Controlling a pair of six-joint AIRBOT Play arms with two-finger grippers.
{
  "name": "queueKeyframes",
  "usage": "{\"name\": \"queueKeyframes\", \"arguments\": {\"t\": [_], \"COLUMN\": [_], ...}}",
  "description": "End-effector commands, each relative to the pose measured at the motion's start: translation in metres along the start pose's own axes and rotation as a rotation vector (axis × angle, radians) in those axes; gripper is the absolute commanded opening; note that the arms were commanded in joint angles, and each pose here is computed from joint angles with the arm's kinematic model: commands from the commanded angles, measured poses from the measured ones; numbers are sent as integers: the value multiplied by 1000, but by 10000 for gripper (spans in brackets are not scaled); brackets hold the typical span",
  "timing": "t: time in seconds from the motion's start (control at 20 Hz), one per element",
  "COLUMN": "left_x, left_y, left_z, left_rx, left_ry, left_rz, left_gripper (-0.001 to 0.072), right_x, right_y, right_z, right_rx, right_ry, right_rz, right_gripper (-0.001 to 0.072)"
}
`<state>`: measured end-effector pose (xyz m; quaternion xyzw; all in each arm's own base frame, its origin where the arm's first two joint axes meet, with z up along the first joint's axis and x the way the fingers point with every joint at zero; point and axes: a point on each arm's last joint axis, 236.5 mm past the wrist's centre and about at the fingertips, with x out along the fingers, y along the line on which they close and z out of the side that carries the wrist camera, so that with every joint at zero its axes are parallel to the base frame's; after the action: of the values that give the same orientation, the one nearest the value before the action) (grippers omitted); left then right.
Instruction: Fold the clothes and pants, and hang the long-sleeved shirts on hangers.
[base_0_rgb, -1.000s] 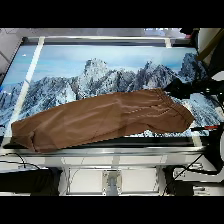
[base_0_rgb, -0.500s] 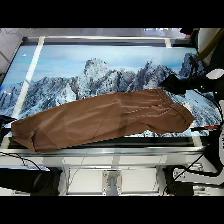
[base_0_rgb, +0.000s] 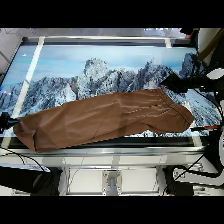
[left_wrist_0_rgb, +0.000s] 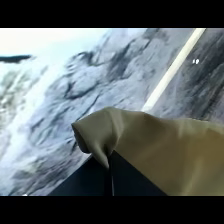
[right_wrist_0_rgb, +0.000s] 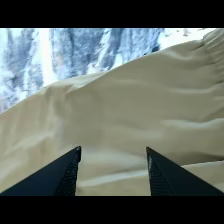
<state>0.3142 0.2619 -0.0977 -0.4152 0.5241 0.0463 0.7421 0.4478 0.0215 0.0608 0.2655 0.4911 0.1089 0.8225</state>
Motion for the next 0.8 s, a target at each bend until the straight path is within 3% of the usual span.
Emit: {"name": "queueKeyframes", "arguments": {"t": [0.0,0.25,0.45,0.6,0.75], "left_x": [0,0,-4,-6,-6], "left_y": [-27,-67,-103,-125,-131], "left_z": [9,15,35,45,45], "left_rx": [46,100,100,101,99], "left_ry": [-16,-28,-122,-176,-180], "left_rz": [-43,-32,3,12,10], "left_gripper": [11,10,10,10,10], "right_x": [-6,-36,8,56,82], "right_y": [-37,-143,-187,-168,-165], "right_z": [24,53,36,29,28], "right_rx": [39,345,308,241,212], "right_ry": [-101,-243,-127,29,101], "right_rz": [-131,-205,-182,-5,26], "right_gripper": [443,450,451,456,455]}}
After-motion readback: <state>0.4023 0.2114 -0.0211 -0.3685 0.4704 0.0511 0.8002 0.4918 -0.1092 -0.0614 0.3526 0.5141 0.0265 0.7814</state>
